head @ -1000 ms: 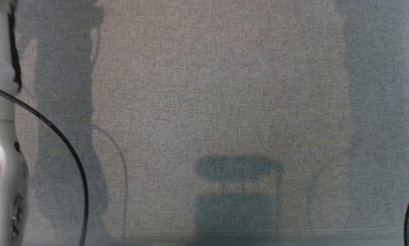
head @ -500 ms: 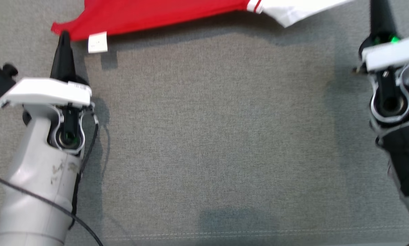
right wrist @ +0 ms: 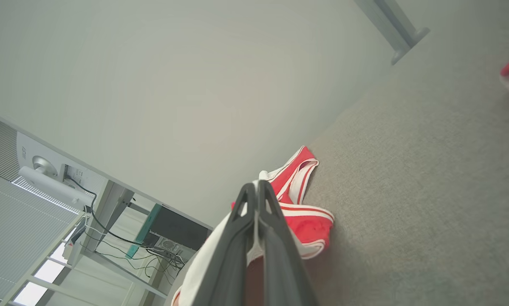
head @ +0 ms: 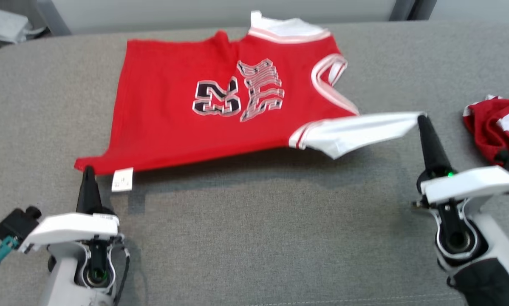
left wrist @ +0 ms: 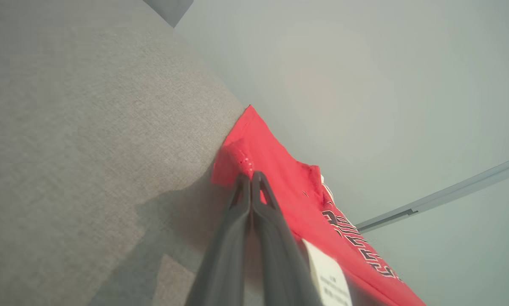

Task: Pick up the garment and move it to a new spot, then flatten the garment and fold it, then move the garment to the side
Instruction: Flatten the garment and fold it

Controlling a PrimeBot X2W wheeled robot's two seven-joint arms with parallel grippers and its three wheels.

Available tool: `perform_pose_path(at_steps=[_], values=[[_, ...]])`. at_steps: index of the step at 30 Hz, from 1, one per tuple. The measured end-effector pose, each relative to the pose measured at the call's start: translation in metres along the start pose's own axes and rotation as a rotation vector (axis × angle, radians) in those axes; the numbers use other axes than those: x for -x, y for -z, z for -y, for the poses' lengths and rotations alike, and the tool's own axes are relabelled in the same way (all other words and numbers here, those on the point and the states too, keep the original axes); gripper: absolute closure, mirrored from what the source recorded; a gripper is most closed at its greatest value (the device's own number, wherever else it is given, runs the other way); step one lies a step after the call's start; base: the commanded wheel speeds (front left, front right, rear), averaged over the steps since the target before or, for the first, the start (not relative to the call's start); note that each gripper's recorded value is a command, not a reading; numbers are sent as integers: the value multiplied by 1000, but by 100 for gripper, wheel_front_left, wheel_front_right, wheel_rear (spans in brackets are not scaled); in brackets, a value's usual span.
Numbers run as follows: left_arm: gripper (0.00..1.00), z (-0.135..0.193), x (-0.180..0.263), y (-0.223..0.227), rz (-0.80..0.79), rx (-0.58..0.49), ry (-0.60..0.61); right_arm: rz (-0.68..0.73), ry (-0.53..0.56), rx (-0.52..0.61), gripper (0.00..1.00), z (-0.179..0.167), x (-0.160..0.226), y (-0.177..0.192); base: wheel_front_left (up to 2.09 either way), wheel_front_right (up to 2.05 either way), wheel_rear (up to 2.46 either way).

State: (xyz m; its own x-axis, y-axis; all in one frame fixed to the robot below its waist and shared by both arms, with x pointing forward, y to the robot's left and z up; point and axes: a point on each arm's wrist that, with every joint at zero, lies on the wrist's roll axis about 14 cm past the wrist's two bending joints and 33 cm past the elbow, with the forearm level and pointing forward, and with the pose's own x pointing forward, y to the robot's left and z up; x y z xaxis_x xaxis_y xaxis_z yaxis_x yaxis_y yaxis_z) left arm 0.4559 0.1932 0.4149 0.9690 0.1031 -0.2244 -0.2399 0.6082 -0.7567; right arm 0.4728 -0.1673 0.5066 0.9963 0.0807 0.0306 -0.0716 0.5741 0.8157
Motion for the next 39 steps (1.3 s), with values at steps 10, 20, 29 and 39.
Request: perform_pose_path(at_steps=[10,20,29,39], values=[[100,-1,36,-4,38,-7,10,14,51,-36,100,10,52,3,0,0,0],[80,-22,50,9,15,4,-49,-47,115,-30,82,33,71,24,0,0,0],[0,-43,54,2,31,-62,-101,-115,157,90,0,56,75,32,0,0,0],[0,-40,56,-38,129,-234,-75,27,114,239,0,42,50,-11,0,0,0]])
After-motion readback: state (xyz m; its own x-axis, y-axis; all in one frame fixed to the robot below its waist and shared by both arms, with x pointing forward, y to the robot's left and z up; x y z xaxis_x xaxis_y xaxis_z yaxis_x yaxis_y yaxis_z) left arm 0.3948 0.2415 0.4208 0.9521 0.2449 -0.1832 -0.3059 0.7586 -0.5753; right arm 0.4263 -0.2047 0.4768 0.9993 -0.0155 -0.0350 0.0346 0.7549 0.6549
